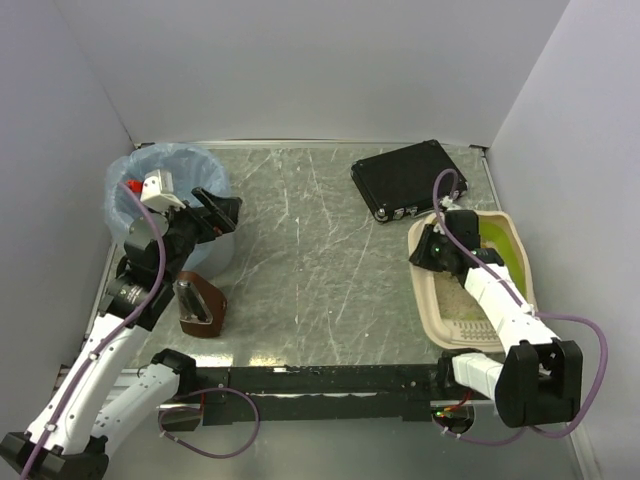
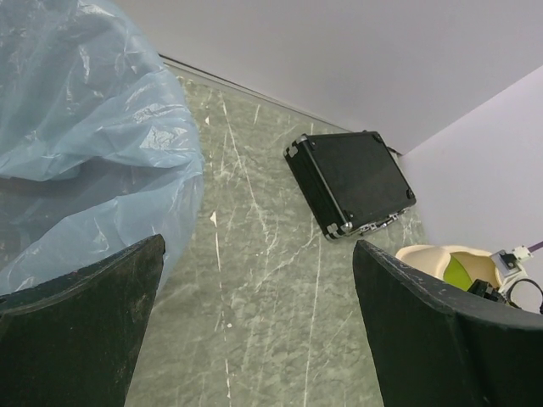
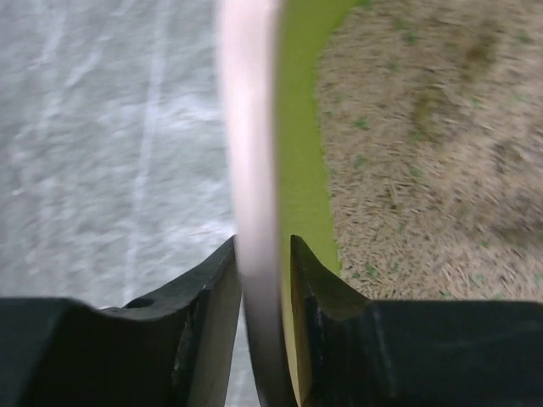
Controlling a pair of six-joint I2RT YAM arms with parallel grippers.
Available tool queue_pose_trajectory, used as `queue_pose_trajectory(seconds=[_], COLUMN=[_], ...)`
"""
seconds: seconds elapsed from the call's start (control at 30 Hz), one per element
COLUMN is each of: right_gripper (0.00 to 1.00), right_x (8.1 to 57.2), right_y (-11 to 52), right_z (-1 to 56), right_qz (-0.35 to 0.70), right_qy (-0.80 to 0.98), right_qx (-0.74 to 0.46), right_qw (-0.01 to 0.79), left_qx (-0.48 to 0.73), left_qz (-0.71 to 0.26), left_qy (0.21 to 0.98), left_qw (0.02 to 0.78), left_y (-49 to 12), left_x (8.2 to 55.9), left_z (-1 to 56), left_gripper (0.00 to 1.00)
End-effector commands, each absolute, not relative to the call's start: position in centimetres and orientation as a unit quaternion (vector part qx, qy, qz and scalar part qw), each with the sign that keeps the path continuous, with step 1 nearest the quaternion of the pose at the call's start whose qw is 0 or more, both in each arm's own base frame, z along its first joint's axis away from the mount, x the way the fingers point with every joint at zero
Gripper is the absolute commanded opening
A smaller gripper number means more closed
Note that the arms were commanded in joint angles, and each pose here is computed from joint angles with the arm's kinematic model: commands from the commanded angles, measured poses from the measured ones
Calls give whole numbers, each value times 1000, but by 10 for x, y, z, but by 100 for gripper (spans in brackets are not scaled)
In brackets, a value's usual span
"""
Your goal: Clean the litter box
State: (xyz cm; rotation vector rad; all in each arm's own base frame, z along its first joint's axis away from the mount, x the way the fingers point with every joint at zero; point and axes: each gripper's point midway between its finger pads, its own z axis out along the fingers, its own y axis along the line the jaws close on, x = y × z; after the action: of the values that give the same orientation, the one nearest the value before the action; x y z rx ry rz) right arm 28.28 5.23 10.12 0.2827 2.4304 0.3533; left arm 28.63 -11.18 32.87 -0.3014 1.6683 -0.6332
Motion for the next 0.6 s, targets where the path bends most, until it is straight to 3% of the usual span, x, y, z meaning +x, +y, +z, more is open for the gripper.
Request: queue_pose_trajectory(seconds=[0.0,0.3,0.53,0.57], right_gripper=[31,27,30,36], right_x=[286,313,344,347], right_y=[110,234,315,330], right_z=[132,177,186,202], right_qz=[232,318,341,361], right_qy=[905,871,864,856], right_qx=[83,65,97,86], right_qw=[347,368,356,359], left_qx=[-119,-101,-107,-111], left_qz=[-303,-326,-323,-324], left_qy=[692,698,711,709], left_qw=[644,629,615,616], left_y=[-117,-128,-127,-125], left_x=[284,280,276,275], left_z=[351,342,338,338], left_gripper=[97,97,97,97])
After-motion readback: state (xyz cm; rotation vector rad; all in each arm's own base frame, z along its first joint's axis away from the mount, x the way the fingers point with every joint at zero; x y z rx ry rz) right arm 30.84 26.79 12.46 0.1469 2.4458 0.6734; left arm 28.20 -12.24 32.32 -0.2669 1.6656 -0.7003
